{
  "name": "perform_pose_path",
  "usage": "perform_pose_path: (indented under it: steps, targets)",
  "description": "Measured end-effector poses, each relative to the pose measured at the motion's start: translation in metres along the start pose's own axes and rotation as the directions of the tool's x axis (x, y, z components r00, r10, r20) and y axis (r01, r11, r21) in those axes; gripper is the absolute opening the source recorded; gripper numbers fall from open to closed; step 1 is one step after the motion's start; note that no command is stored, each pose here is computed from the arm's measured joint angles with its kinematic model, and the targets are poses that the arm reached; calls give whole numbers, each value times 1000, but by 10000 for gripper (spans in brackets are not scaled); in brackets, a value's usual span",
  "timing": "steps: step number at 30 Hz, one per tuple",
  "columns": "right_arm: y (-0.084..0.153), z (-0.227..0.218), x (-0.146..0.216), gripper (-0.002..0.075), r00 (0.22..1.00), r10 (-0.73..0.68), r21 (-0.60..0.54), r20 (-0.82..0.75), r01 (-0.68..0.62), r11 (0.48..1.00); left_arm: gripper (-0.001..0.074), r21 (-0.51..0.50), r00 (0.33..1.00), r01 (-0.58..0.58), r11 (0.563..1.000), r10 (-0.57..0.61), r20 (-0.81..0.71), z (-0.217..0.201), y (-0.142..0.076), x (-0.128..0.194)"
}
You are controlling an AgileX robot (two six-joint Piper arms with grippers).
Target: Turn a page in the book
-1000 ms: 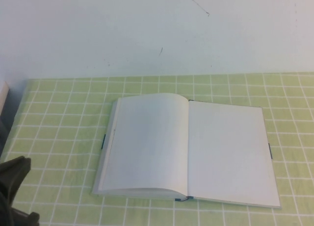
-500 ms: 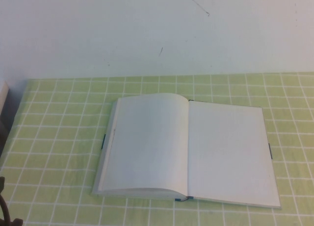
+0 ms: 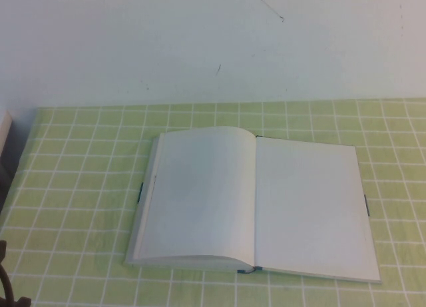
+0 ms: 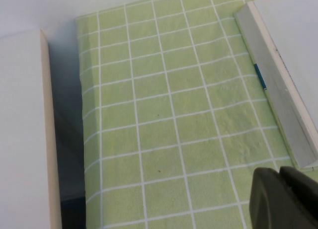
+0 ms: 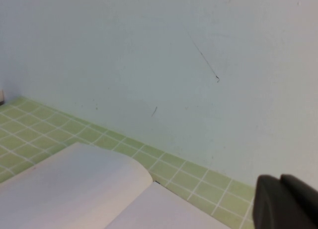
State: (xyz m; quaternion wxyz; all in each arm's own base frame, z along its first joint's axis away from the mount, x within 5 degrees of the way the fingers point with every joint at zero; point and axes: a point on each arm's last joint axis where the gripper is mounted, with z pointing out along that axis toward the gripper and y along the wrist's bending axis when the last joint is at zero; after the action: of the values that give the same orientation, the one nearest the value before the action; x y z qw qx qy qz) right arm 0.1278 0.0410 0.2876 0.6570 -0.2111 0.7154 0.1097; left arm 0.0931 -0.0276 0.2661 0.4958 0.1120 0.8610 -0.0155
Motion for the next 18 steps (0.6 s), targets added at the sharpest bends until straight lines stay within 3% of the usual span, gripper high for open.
perform_pose_path:
  steps: [5,14,18]
  targets:
    - [0,0,0,-2,1000,2,4,0,-2,1000,-2,0,1000,0,1000,0,0,0,0,0]
    - [-13,-7,18,-2,993,-72,186,-90,88,979,-2,0,1000,0,1000,0,0,0,0,0]
    - [-18,-21,14,-2,987,-140,291,-79,157,944,-2,-1,1000,2,1000,-2,-1,0,0,0]
